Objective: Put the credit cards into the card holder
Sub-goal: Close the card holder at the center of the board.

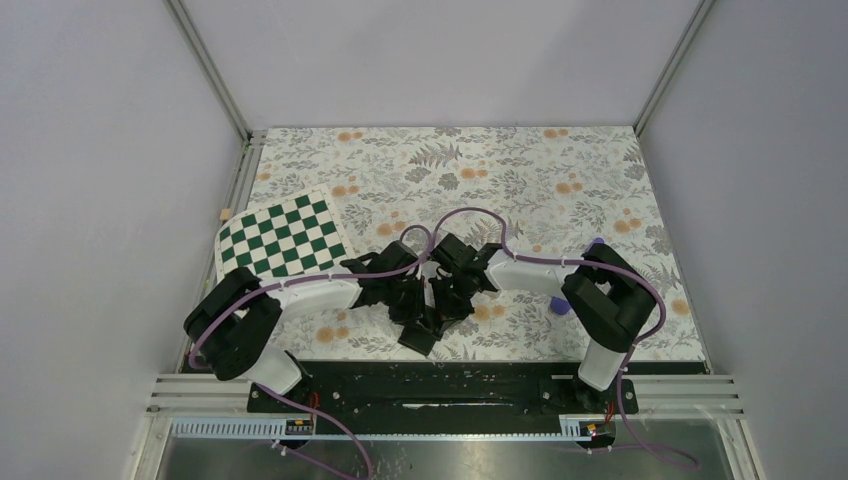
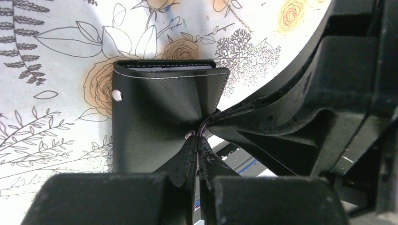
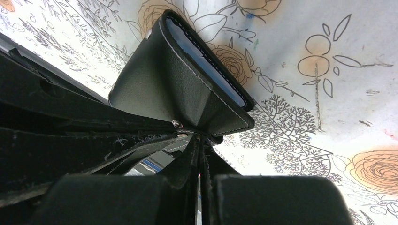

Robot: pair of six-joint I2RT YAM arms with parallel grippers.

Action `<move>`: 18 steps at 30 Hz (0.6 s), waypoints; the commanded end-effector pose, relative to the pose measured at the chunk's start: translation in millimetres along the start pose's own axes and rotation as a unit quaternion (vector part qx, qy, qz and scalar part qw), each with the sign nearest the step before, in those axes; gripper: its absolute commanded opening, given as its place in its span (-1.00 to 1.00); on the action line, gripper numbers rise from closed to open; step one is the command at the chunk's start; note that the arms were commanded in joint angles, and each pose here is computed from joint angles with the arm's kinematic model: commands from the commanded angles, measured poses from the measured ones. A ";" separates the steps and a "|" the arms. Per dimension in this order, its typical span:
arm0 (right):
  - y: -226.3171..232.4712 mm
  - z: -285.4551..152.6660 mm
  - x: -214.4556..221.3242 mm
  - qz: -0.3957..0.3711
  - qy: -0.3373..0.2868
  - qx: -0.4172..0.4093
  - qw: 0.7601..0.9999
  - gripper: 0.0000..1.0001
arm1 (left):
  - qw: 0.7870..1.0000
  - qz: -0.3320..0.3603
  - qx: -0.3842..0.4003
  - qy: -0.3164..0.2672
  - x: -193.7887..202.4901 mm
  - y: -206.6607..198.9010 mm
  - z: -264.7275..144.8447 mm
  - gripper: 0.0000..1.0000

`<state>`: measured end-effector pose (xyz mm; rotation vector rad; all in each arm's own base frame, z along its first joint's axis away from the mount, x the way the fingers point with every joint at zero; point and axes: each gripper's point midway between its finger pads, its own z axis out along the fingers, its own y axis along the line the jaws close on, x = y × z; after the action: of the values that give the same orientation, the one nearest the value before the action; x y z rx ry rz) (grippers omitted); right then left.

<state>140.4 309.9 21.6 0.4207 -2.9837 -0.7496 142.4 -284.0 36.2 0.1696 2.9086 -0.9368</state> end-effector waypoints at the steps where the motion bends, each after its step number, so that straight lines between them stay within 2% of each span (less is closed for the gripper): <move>1: 20.1 -16.1 -11.5 -0.023 -0.038 -0.022 0.999 -1.00 | 0.999 0.032 -0.001 -0.029 -15.4 -13.9 -15.7 -1.00; 8: 28.2 -22.0 -16.9 -0.032 -0.055 -0.038 0.997 -1.00 | 0.999 0.033 -0.002 -0.031 -16.7 -13.9 -16.0 -1.00; 18: 29.6 -19.0 -16.0 -0.032 -0.047 -0.042 0.997 -1.00 | 0.999 0.025 -0.018 -0.024 -11.9 -4.2 -12.3 -1.00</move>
<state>146.9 314.8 33.0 0.4150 -3.0211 -0.7990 144.9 -279.3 43.9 0.2092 2.9015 -0.8857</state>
